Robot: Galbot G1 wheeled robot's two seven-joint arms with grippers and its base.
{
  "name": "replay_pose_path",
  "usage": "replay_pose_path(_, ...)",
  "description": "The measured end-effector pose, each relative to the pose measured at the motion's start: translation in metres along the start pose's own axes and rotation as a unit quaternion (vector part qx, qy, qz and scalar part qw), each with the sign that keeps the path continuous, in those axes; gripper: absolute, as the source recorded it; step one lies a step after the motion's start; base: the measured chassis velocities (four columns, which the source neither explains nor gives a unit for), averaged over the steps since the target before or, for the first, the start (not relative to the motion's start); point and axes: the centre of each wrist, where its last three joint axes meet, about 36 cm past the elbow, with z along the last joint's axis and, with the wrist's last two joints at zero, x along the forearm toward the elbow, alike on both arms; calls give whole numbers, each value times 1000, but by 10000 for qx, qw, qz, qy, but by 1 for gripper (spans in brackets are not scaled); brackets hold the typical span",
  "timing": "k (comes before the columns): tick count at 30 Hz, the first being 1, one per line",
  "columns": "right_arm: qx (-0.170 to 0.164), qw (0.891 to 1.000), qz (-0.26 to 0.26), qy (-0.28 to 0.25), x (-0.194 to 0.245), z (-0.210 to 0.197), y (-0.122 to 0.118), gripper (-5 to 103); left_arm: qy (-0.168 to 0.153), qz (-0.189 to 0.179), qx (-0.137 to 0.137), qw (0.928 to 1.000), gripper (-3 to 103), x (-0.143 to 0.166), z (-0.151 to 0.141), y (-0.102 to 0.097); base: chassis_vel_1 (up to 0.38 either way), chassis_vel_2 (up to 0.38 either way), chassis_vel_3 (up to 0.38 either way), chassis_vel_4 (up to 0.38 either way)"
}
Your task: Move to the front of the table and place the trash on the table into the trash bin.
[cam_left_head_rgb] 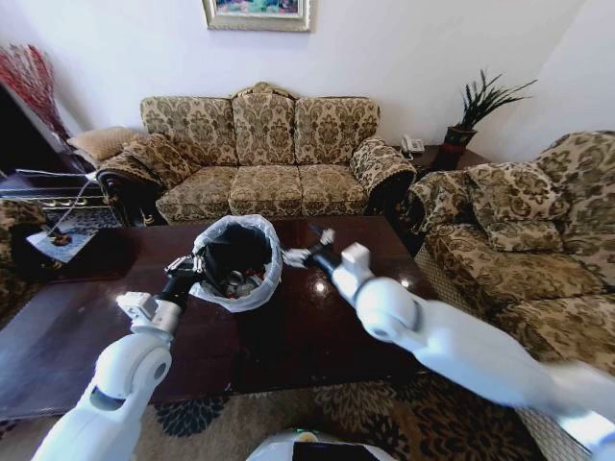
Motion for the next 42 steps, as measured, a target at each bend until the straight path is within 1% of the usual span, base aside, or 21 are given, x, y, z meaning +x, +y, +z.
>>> replay_pose_path(1,-37,10000,20,51,9,3,2,100,-10,6,7,10000,4,1,0,-2,65,-34,-82,35)
replay_pose_path(8,-113,9997,190,52,23,3,0,100,-52,26,5,10000,4,9,-5,-7,155,-57,-187,76)
replay_pose_path(14,-125,9995,289,73,33,5,0,100,-92,27,-5,10000,4,16,-9,-10,366,-84,-366,96)
replay_pose_path(23,-147,9990,376,166,44,15,5,100,-135,61,-3,9999,4,21,-14,-15,554,-84,-536,60)
replay_pose_path(32,-129,9993,308,180,41,15,5,100,-138,-3,0,9999,4,24,-15,-15,604,25,-573,-8)
replay_pose_path(36,-155,9995,269,107,38,18,3,100,-138,-30,20,9999,4,24,-15,-15,534,3,-534,-14)
replay_pose_path(40,-157,9994,295,54,34,19,1,100,-129,-90,38,9999,4,24,-14,-14,360,2,-427,0)
replay_pose_path(41,-157,9994,307,40,33,19,0,100,-122,-130,47,9998,4,23,-13,-14,285,-6,-210,3)
replay_pose_path(42,-164,9993,337,35,31,21,-2,100,-120,-250,94,9996,4,23,-11,-13,142,-7,-43,0)
